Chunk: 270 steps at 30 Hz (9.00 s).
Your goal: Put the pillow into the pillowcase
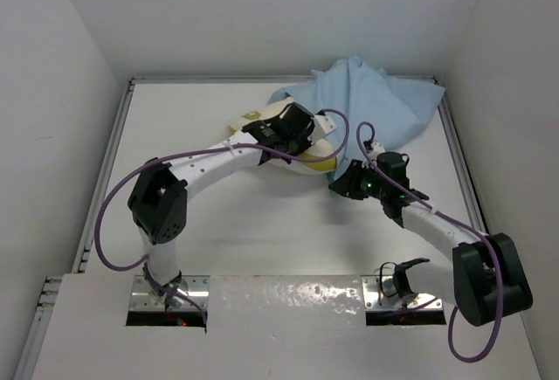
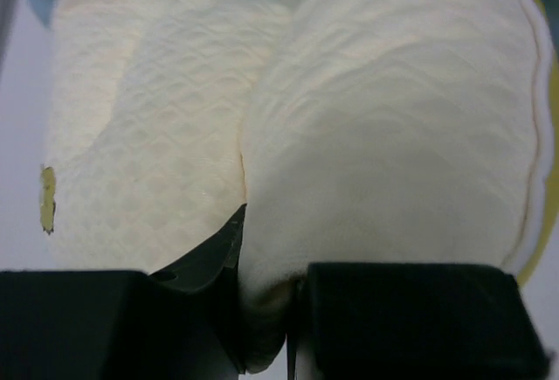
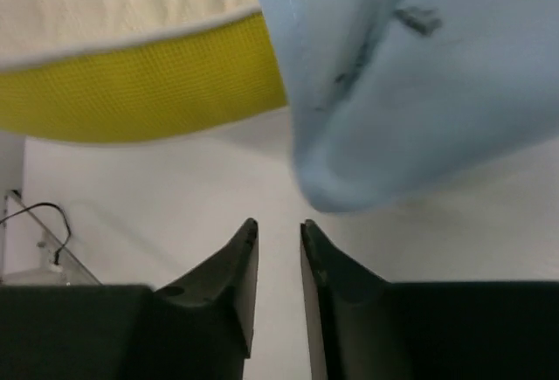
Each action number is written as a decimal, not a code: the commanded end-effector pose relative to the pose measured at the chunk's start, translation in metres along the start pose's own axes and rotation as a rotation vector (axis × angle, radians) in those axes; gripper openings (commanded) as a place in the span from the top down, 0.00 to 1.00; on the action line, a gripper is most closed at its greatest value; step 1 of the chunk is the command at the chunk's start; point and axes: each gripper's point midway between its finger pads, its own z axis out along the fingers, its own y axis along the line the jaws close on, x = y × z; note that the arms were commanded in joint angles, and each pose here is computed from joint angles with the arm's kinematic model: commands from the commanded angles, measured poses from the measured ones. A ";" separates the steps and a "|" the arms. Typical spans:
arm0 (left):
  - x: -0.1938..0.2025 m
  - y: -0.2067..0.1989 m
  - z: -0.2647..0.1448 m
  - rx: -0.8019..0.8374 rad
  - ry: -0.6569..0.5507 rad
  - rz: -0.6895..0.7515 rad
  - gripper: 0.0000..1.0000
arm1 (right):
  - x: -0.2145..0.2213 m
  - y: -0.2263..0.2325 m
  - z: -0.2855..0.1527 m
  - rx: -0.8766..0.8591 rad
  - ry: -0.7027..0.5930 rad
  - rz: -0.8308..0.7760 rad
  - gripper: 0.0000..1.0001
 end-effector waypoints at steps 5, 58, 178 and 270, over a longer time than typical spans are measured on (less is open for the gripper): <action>0.007 -0.095 -0.011 0.387 -0.054 0.100 0.88 | -0.049 -0.008 -0.026 0.144 0.019 -0.086 0.31; 0.115 -0.004 0.106 0.710 0.004 -0.736 1.00 | -0.024 -0.027 0.053 0.473 0.117 -0.203 1.00; 0.177 0.038 -0.072 0.736 0.106 -0.632 1.00 | -0.086 -0.119 0.074 0.088 0.211 -0.499 0.59; -0.168 0.370 -0.290 -0.294 -1.195 -0.529 1.00 | -0.539 0.245 -0.305 -0.093 -1.514 -0.314 1.00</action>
